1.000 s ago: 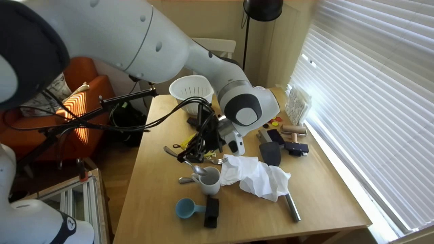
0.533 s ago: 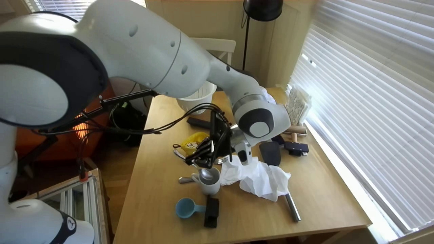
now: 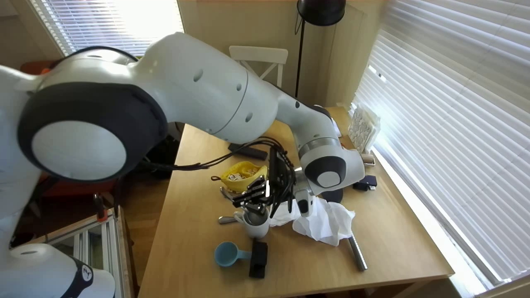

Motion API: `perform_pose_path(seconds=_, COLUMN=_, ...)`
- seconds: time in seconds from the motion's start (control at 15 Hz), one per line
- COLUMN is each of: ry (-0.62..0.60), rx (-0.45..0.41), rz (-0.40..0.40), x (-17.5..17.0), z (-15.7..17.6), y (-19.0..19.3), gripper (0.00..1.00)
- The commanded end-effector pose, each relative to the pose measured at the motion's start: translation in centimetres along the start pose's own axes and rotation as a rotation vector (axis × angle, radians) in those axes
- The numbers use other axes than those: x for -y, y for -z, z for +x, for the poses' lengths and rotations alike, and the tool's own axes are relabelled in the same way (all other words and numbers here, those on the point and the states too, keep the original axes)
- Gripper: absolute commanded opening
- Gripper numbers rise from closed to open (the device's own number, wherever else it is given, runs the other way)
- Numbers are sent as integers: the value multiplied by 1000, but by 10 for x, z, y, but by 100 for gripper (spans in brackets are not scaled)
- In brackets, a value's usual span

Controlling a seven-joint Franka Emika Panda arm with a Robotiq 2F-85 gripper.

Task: Put the silver spoon in the mug.

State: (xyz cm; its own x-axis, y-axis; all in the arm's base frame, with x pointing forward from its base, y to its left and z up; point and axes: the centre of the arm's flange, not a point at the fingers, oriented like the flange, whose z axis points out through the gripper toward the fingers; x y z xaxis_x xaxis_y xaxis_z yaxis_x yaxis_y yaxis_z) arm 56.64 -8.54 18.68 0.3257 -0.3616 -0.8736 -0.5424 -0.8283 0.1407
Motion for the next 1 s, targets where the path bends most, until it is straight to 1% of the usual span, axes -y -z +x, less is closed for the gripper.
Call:
perform_pose_path(seconds=0.0, ry=15, rx=47, rz=36, x=2, z=26, y=12, gripper=3)
perform_pose_path(seconds=0.47, ry=14, rx=84, rz=65, x=3, z=50, y=11, gripper=3)
perform_pose_path(seconds=0.73, ry=13, rx=67, rz=67, x=0, z=57, y=9, gripper=3)
perform_pose_path(seconds=0.93, ry=21, rx=62, rz=59, x=-2, z=53, y=6, gripper=3)
